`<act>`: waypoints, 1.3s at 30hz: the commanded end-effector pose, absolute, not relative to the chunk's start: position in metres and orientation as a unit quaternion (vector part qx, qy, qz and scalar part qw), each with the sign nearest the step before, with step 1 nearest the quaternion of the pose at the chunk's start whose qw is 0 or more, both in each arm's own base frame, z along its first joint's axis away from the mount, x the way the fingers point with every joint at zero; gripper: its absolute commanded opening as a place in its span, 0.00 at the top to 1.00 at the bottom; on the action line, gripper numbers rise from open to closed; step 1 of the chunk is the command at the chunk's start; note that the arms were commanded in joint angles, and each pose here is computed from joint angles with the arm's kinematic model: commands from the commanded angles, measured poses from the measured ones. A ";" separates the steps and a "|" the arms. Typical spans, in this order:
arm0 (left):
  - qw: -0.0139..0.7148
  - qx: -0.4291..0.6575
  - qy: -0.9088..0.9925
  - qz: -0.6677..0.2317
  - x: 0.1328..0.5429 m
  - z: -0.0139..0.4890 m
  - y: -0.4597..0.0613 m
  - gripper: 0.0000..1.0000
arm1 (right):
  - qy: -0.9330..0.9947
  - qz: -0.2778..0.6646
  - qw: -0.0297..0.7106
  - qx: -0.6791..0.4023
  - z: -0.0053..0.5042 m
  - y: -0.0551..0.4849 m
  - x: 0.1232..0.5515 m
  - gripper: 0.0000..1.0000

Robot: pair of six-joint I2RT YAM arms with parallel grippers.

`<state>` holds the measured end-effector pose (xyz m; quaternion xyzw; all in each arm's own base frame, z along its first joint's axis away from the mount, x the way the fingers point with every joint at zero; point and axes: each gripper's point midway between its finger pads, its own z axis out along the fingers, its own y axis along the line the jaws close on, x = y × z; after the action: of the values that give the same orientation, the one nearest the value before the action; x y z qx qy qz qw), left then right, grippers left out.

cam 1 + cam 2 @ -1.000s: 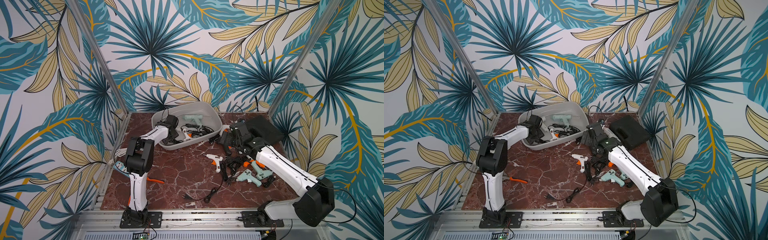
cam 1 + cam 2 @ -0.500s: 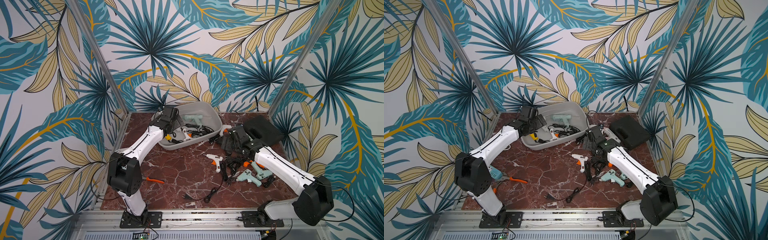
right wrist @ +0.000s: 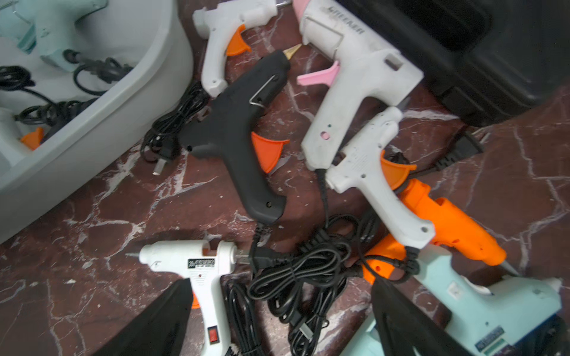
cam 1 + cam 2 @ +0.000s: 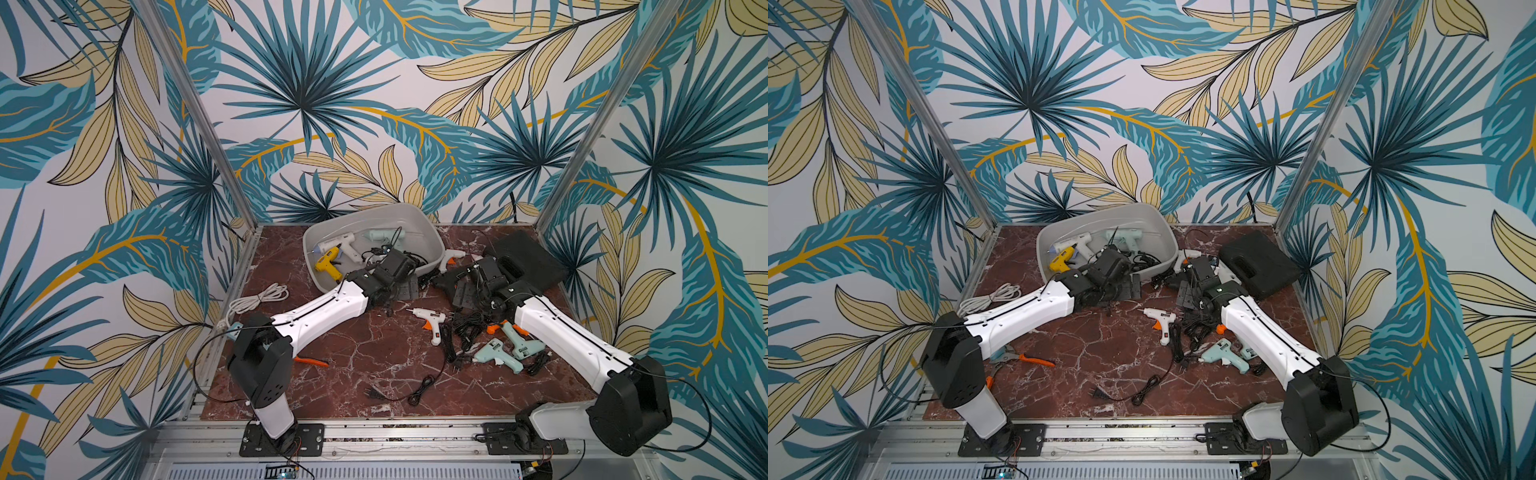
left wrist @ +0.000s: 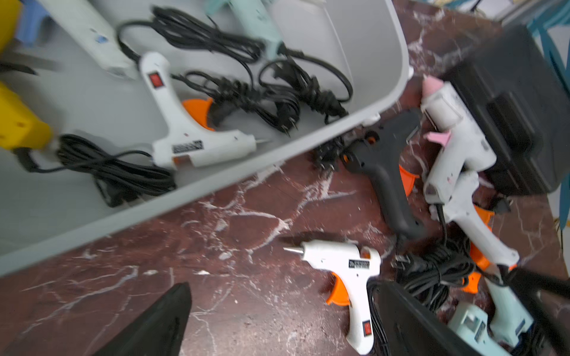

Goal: Put the hot melt glue gun into the storage box
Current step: Pick up the hot melt adhesive gun from the center of the board.

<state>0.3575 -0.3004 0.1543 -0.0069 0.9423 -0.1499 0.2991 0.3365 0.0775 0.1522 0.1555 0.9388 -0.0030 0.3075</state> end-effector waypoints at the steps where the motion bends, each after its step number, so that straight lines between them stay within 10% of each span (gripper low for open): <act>1: 0.284 0.032 0.947 -0.147 0.352 0.141 -0.324 0.00 | 0.941 -0.021 0.288 0.175 0.144 0.057 0.324 0.04; 18: 0.209 0.162 0.957 -0.119 0.304 0.072 -0.408 0.37 | 0.922 -0.030 0.301 0.241 0.150 0.007 0.316 0.01; 39: 0.172 0.204 0.963 -0.032 0.283 0.040 -0.387 0.40 | 0.917 -0.012 0.308 0.254 0.148 0.007 0.312 0.00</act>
<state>0.2849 -0.4005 0.0393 0.1947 0.9640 -0.0620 0.1702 0.3147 0.0075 0.1501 0.2474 0.9186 -0.0183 0.3076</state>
